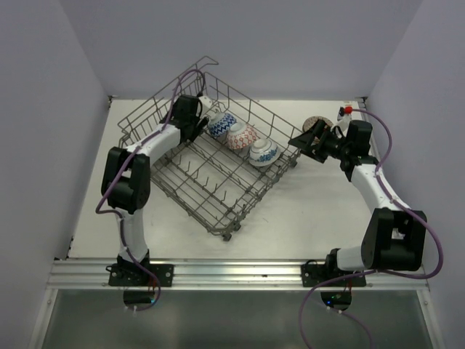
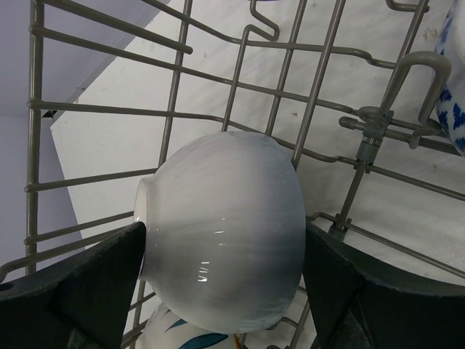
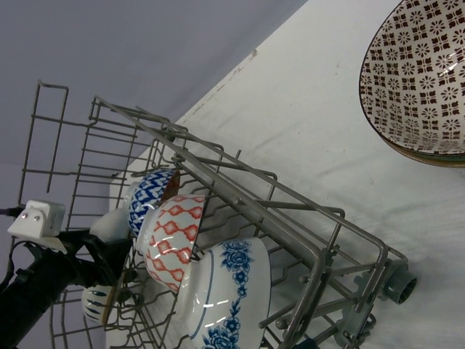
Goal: Unload the bowls from the dish rack
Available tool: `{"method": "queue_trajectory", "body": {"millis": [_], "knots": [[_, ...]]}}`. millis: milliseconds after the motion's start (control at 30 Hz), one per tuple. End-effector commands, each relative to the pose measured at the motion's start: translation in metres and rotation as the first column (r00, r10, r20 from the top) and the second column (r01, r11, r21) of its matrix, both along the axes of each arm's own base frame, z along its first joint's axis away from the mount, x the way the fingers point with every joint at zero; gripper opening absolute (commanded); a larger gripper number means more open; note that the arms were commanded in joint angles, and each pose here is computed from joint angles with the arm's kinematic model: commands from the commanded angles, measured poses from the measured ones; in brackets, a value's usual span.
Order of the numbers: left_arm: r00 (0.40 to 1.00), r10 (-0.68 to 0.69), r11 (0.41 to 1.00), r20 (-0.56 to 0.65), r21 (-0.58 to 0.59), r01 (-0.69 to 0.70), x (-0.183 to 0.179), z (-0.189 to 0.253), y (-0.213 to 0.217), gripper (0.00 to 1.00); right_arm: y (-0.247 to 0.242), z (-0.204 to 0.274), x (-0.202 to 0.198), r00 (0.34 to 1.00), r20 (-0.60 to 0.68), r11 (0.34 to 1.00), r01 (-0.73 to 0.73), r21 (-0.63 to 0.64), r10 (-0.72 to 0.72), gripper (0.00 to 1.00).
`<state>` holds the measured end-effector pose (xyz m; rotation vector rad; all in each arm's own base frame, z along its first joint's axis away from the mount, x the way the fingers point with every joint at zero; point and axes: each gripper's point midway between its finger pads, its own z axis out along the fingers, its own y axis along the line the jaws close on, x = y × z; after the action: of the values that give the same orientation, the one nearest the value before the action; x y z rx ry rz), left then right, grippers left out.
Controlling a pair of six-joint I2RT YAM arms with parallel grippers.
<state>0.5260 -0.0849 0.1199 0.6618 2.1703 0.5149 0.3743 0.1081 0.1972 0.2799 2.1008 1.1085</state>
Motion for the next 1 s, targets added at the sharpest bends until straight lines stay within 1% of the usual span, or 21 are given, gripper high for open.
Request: {"method": "queue_trajectory", "body": {"millis": [0,67,100,167,200,233,267,333,400,467,567,667,833,900,967], "knots": [[0.999,0.024,1.000,0.037,-0.011,-0.024,0.011,0.007,0.005,0.85,0.003,0.009,0.003,0.999,0.050,1.000,-0.017,-0.007,0.018,0.90],[0.999,0.019,1.000,0.028,-0.011,-0.019,0.010,0.003,0.004,0.79,0.002,0.010,0.004,0.998,0.052,1.000,-0.016,-0.008,0.017,0.90],[1.000,0.018,1.000,0.022,-0.006,-0.018,0.010,0.001,0.004,0.72,0.002,0.007,0.001,0.999,0.032,1.000,-0.016,-0.008,0.016,0.90],[1.000,0.023,1.000,0.015,0.003,-0.023,0.010,-0.003,0.006,0.65,0.002,0.007,0.001,0.999,0.031,1.000,-0.015,-0.009,0.015,0.90],[1.000,0.022,1.000,0.013,0.005,-0.022,0.009,-0.001,0.006,0.58,0.002,0.007,0.001,0.999,0.031,1.000,-0.013,-0.010,0.014,0.90],[1.000,0.024,1.000,0.013,0.004,-0.024,0.009,-0.001,0.006,0.53,0.001,0.006,0.002,1.000,0.029,1.000,-0.009,-0.012,0.010,0.90],[1.000,0.025,1.000,0.018,0.000,-0.025,0.010,0.002,0.006,0.46,0.001,0.007,0.001,0.999,0.031,1.000,-0.009,-0.015,0.010,0.90],[0.999,0.029,0.999,0.036,-0.018,-0.028,0.010,0.012,0.004,0.44,0.001,0.008,0.001,0.999,0.034,1.000,-0.009,-0.016,0.010,0.90],[0.998,0.029,0.999,0.055,-0.034,-0.027,0.011,0.024,0.001,0.37,0.001,0.009,0.000,0.999,0.037,1.000,-0.010,-0.017,0.010,0.90],[0.995,0.028,0.998,0.095,-0.050,-0.023,0.010,0.044,-0.003,0.33,0.001,0.011,0.000,0.999,0.045,1.000,-0.006,-0.024,0.007,0.90],[0.987,0.026,0.999,0.156,-0.049,-0.018,0.008,0.074,-0.007,0.19,-0.002,0.014,-0.001,0.998,0.059,0.999,0.008,-0.045,-0.006,0.90],[0.976,0.026,0.999,0.215,-0.029,-0.020,0.006,0.099,-0.009,0.13,-0.005,0.018,-0.002,0.997,0.073,0.998,0.020,-0.062,-0.015,0.90],[0.962,0.031,0.999,0.272,-0.017,-0.028,-0.001,0.125,-0.013,0.08,-0.005,0.027,-0.004,0.995,0.098,0.998,0.024,-0.065,-0.018,0.90],[0.959,0.015,1.000,0.284,-0.016,-0.011,-0.003,0.128,-0.019,0.08,-0.005,0.029,-0.005,0.994,0.108,0.997,0.026,-0.067,-0.019,0.90],[0.955,0.022,0.999,0.297,-0.043,-0.010,-0.006,0.136,-0.023,0.07,-0.005,0.032,-0.006,0.993,0.115,0.997,0.026,-0.067,-0.019,0.90]]}}
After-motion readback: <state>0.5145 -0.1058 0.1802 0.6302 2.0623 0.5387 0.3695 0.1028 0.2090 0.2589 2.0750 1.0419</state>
